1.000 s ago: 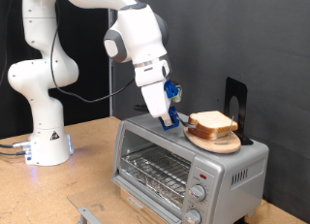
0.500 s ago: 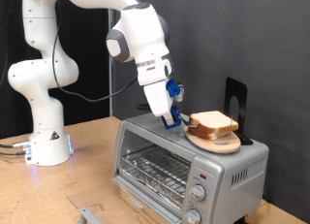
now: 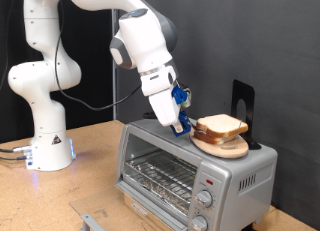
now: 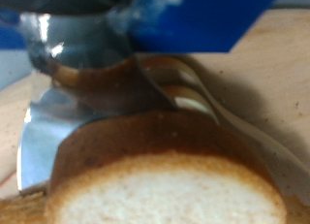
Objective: Make a piece of toast with the oven
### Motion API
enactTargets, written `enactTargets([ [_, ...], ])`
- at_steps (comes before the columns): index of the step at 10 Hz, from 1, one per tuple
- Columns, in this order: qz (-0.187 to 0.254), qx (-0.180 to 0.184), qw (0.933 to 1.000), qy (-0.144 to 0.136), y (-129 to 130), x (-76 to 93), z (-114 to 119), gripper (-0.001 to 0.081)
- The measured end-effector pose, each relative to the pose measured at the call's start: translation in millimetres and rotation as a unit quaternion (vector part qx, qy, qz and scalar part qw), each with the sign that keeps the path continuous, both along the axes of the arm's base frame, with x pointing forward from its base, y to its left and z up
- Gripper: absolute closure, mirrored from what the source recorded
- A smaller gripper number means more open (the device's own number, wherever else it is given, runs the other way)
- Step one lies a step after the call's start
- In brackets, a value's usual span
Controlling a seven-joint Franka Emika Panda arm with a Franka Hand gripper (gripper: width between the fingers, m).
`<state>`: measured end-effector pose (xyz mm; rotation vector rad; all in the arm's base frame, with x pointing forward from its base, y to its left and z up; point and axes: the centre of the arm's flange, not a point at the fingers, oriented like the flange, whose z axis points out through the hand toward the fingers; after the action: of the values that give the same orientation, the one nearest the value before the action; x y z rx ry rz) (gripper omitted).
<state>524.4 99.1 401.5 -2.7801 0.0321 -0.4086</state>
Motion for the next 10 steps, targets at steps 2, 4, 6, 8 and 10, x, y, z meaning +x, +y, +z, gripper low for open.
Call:
enactTargets([
  [2,0.000,0.005,1.0000,-0.002,1.8,-0.5,-1.2,0.0409],
  [4,0.006,0.015,0.9999,-0.005,1.9,-1.7,-2.7,0.0409],
  [6,0.015,0.027,0.9995,-0.010,0.3,-6.8,-3.9,0.0409],
  [8,0.020,0.035,0.9991,-0.016,-2.7,-17.5,-1.9,0.0409],
  [10,0.019,0.040,0.9987,-0.025,-7.9,-29.7,7.2,0.0409],
])
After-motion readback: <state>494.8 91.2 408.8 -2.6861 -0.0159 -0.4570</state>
